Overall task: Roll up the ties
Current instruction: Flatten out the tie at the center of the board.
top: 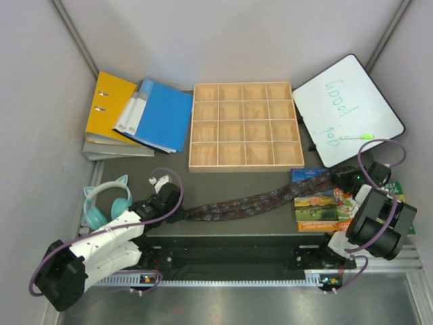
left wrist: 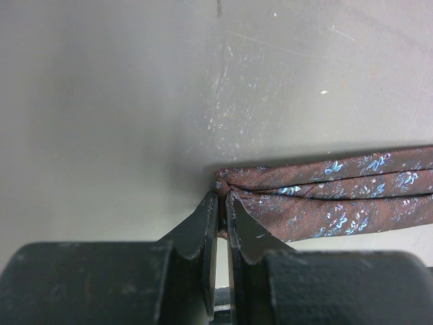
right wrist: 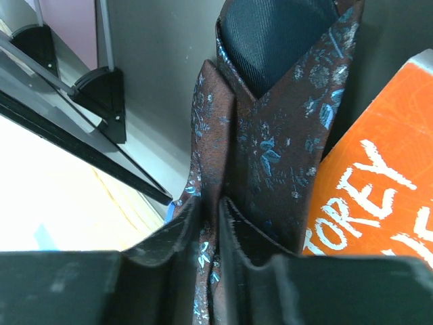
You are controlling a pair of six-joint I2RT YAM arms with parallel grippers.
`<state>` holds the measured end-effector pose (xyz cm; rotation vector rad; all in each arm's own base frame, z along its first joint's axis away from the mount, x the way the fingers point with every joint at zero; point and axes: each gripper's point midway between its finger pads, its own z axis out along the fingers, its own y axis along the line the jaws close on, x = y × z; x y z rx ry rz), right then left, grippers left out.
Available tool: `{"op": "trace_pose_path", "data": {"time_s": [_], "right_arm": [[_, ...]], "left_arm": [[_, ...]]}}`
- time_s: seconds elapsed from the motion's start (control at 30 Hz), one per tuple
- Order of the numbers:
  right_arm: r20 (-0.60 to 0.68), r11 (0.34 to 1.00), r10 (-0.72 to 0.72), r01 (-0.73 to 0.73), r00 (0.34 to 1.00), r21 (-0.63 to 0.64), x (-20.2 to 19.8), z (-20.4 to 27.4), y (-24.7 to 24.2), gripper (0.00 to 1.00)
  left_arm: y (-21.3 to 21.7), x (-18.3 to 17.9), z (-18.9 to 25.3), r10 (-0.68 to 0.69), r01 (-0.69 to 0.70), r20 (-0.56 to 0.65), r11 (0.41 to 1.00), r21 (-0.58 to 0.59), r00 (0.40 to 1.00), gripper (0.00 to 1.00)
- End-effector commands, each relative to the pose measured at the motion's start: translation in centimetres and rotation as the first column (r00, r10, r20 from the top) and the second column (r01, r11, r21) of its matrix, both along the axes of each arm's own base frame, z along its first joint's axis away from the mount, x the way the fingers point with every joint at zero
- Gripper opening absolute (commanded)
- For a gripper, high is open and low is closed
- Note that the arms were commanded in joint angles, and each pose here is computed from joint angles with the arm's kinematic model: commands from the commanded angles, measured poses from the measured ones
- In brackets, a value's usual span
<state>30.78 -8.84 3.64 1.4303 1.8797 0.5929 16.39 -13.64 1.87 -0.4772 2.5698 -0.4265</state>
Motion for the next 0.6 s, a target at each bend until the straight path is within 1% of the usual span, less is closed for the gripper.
{"op": "trace_pose_path", "data": {"time_s": [0.0,0.03,0.07,0.17,0.27,0.43,0.47,0.5,0.57], "right_arm": [[0.037,1.0,-0.013,0.013,0.999,-0.023,0.7,1.0,-0.8,0.14],[0.042,1.0,-0.009,0.01,0.999,-0.025,0.8,1.1,-0.8,0.12],[0.045,1.0,-0.007,0.008,0.999,-0.024,0.9,1.2,-0.8,0.07],[0.046,1.0,0.003,-0.002,0.999,-0.019,0.9,1.6,-0.7,0.02],[0.03,0.999,-0.004,0.005,1.0,-0.035,0.3,2.3,-0.7,0.0],[-0.022,0.989,-0.042,0.038,0.999,-0.143,-1.4,4.3,-1.8,0.0],[-0.002,0.984,-0.047,0.046,0.999,-0.171,-1.6,5.4,-1.9,0.0],[-0.023,0.983,-0.045,0.04,0.999,-0.179,-2.1,5.6,-1.9,0.0],[-0.023,0.976,-0.062,0.056,0.998,-0.212,-2.6,6.5,-2.2,0.0]], "left_arm": [[0.4,-0.8,-0.5,0.008,-0.008,-0.032,1.0,0.008,0.999,0.11],[0.5,-0.8,-0.4,0.009,-0.009,-0.032,1.0,0.009,0.999,0.11],[0.4,-0.8,-0.4,0.01,-0.01,-0.032,1.0,0.009,0.999,0.11],[0.5,-0.8,-0.1,0.012,-0.012,-0.03,1.0,0.008,0.999,0.11],[0.5,-0.8,0.2,0.017,-0.017,-0.029,1.0,0.006,0.999,0.11],[0.0,0.1,2.0,0.032,-0.032,-0.002,0.999,-0.01,0.999,0.1],[0.1,0.4,2.3,0.038,-0.038,0.003,0.999,-0.003,0.999,0.1],[-0.2,0.9,3.3,0.038,-0.038,0.019,0.999,-0.009,0.999,0.1],[-0.2,1.2,4.0,0.04,-0.04,0.022,0.999,0.001,0.999,0.09]]}}
